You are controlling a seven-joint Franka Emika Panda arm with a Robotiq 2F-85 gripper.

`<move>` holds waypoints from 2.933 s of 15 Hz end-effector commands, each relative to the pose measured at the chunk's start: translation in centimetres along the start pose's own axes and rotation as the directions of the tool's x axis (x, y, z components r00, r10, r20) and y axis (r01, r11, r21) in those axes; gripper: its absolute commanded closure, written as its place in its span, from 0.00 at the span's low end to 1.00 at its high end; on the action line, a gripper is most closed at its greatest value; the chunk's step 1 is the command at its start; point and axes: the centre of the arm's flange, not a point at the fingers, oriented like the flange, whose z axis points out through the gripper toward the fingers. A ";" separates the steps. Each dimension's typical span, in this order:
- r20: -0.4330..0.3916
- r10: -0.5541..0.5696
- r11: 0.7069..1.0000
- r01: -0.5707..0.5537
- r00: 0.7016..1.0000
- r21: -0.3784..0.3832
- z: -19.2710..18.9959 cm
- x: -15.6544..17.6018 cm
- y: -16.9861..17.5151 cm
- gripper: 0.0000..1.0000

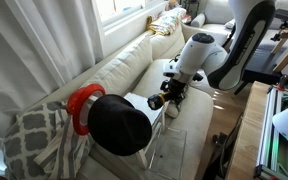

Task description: Remove the torch from the clear container then place the container on the seat of the white chair

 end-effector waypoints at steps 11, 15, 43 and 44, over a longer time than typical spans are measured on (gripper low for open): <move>0.012 0.634 0.741 -0.603 0.773 -0.296 3.3 -4.4 12.6 0.97; -0.033 0.738 0.603 -0.681 0.674 -0.416 4.4 -5.1 15.5 0.97; 0.147 0.686 0.727 -0.661 0.713 -0.185 3.7 -4.7 11.1 0.00; 0.190 0.679 0.734 -0.661 0.709 -0.155 4.2 -4.5 10.2 0.00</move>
